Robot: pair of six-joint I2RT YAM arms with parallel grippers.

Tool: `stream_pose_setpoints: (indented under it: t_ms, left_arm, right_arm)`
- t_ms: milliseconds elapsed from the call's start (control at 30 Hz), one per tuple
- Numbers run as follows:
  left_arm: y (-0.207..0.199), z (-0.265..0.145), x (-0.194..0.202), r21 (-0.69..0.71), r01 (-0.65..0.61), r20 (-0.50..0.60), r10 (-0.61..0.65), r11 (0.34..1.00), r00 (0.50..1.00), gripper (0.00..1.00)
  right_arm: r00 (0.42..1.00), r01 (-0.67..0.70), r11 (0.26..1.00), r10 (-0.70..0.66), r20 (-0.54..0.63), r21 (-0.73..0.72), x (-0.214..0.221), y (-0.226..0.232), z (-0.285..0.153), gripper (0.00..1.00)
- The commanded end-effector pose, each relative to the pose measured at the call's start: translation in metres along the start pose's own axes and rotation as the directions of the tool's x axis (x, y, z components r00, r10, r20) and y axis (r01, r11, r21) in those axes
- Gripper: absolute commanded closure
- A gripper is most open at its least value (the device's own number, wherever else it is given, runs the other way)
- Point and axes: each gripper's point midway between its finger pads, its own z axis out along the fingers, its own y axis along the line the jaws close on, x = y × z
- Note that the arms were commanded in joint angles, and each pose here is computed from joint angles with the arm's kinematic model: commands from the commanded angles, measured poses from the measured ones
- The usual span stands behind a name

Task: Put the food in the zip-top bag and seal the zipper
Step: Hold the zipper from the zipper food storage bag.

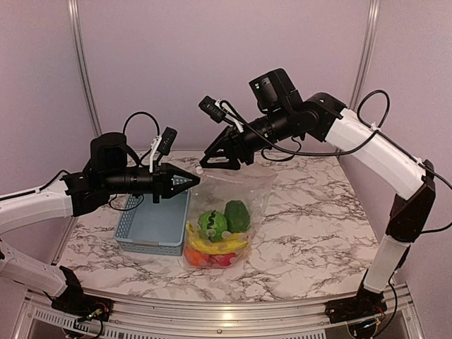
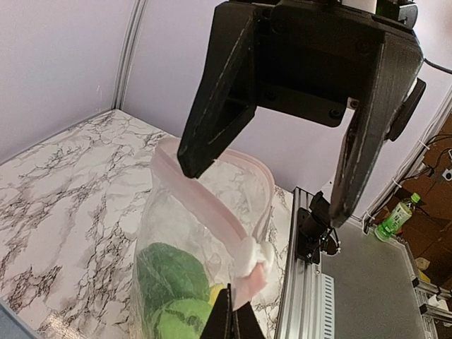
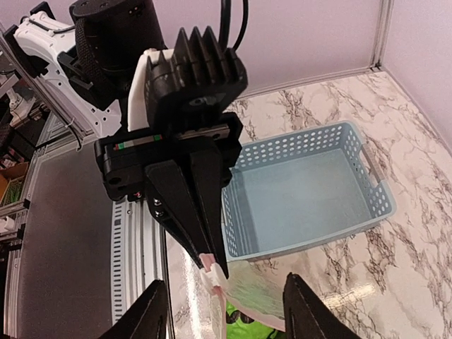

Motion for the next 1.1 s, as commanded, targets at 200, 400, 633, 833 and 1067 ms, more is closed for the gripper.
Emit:
stream_pose_setpoints:
  t_ms: [200, 400, 633, 833, 1067]
  left_arm:
    - [-0.004, -0.016, 0.011, -0.022, -0.022, -0.028, 0.022, 1.0, 0.999, 1.0]
    - [-0.003, -0.022, 0.013, -0.038, -0.033, -0.029, 0.032, 0.999, 0.999, 1.0]
    - [-0.001, -0.025, 0.013, -0.051, -0.049, -0.031, 0.048, 0.997, 0.998, 1.0]
    - [0.002, -0.024, 0.014, -0.064, -0.058, -0.035, 0.056, 0.996, 0.998, 1.0]
    - [0.008, -0.021, 0.015, -0.077, -0.066, -0.038, 0.064, 0.995, 0.997, 1.0]
  right_arm:
    - [0.993, 0.099, 0.992, -0.103, -0.053, -0.08, 0.012, 0.028, 0.045, 0.49]
    - [0.993, 0.1, 0.993, -0.104, -0.051, -0.069, 0.009, 0.03, 0.041, 0.65]
    - [0.992, 0.109, 0.994, -0.11, -0.056, -0.012, 0.007, 0.025, 0.033, 0.75]
    - [0.991, 0.123, 0.992, -0.121, -0.052, 0.027, 0.002, 0.021, 0.028, 0.86]
    - [0.991, 0.129, 0.991, -0.128, -0.038, 0.039, -0.003, 0.022, 0.022, 0.86]
